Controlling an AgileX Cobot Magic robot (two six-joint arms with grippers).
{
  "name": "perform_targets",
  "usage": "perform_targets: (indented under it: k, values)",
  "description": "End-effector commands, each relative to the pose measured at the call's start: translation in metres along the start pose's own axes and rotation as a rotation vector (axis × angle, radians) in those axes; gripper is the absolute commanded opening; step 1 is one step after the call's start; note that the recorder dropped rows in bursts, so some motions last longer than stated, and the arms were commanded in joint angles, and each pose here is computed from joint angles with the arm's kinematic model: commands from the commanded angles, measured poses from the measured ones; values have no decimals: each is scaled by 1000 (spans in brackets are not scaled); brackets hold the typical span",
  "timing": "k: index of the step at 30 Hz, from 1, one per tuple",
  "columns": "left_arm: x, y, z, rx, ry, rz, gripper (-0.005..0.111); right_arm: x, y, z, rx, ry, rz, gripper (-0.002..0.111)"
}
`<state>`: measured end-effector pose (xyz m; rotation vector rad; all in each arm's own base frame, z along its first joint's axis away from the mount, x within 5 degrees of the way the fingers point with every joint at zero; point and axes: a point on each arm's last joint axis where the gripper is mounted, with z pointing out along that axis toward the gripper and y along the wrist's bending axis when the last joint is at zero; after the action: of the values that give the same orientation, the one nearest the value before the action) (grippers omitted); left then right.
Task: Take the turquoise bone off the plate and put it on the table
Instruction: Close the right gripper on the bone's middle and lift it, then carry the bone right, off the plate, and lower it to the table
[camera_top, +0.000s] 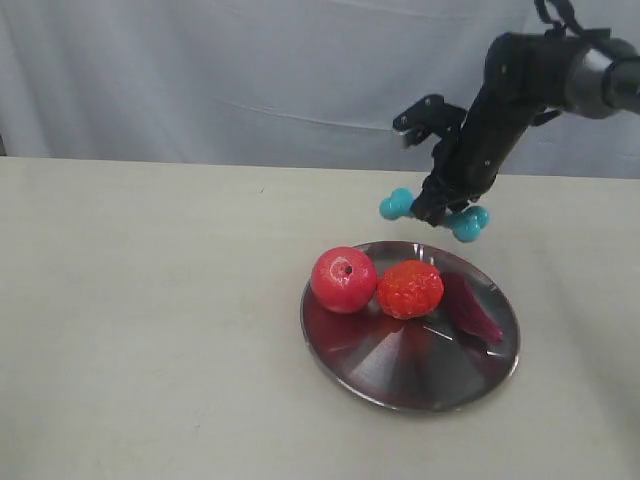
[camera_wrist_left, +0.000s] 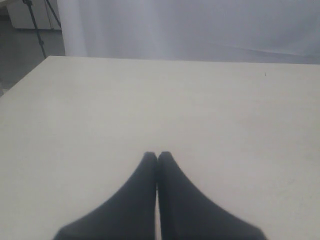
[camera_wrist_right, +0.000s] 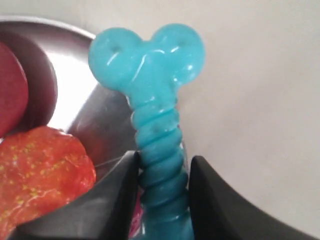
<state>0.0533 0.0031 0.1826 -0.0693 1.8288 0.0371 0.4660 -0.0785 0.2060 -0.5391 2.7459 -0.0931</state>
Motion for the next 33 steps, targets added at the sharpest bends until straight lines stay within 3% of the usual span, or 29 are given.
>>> perform_targets:
  k: [1, 11, 21, 27, 33]
  values:
    - [0, 0, 0, -4, -4, -6, 0, -10, -5, -59, 55, -93, 159, 0]
    - [0, 0, 0, -4, -4, -6, 0, 4, -8, -177, 266, -161, 362, 0]
    - [0, 0, 0, -4, -4, -6, 0, 67, -37, -262, 349, -272, 675, 0]
    - [0, 0, 0, -4, -4, -6, 0, 111, -56, -253, 263, -236, 843, 0]
    - [0, 0, 0, -3, -4, -9, 0, 141, -50, -185, 167, -65, 899, -1]
